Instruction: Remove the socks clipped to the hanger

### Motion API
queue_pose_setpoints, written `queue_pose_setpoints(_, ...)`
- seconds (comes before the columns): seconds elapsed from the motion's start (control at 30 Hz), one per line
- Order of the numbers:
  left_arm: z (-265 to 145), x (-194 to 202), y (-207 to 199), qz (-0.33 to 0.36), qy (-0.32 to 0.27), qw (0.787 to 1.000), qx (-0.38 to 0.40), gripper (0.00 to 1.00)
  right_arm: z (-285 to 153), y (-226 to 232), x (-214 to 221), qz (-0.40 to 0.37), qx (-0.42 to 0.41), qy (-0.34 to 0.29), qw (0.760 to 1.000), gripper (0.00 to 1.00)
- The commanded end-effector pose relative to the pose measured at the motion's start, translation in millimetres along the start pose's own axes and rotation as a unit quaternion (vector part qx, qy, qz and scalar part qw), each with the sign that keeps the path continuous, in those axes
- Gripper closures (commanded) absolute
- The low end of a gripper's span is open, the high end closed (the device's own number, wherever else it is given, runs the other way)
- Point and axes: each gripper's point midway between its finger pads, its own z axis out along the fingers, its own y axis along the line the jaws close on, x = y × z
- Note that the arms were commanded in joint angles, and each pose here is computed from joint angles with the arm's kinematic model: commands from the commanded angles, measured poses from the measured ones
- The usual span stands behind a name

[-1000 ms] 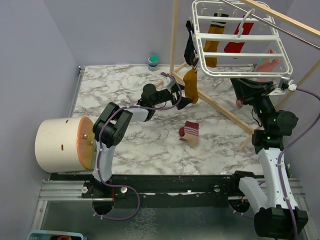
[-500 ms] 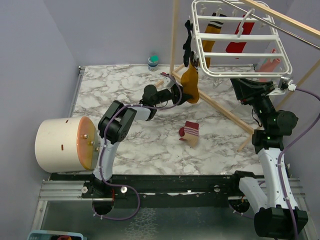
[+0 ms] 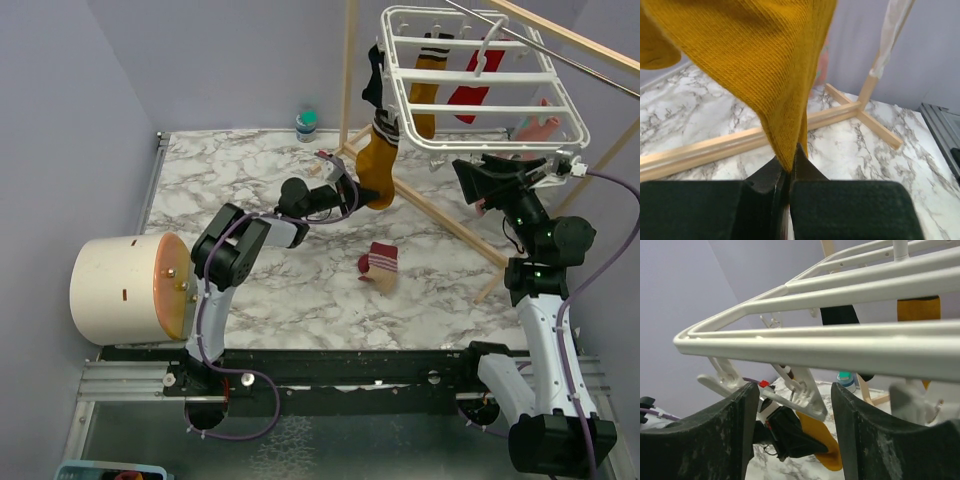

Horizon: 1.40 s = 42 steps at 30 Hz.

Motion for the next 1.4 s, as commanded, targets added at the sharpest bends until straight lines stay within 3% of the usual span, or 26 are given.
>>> queue_pose_setpoints(0.0, -10, -33, -26, 0.031, -0.022, 0.999, 0.009, 1.00, -5, 3, 12, 0.006, -0.001, 0.030, 1.000, 0.32)
queue_pose_setpoints(0.33, -30, -17, -62, 0.042, 0.004, 0.999, -0.020, 1.00, -58, -3, 81, 0.046, 0.034, 0.091, 0.994, 0.26)
queue_pose_setpoints(0.57, -18, 6, -92, 0.045, 0.029, 0.998, -0.014, 1.00, -71, -5, 96, 0.052, 0.040, 0.083, 0.994, 0.26)
queue_pose_setpoints(1.03, -2, 19, -113, 0.032, 0.040, 0.999, 0.005, 1.00, -9, 11, 130, 0.023, -0.021, 0.051, 0.998, 0.26)
queue_pose_setpoints(1.37, -7, 20, -115, 0.035, 0.052, 0.998, 0.003, 1.00, 32, 11, 93, -0.002, -0.019, -0.054, 0.998, 0.26)
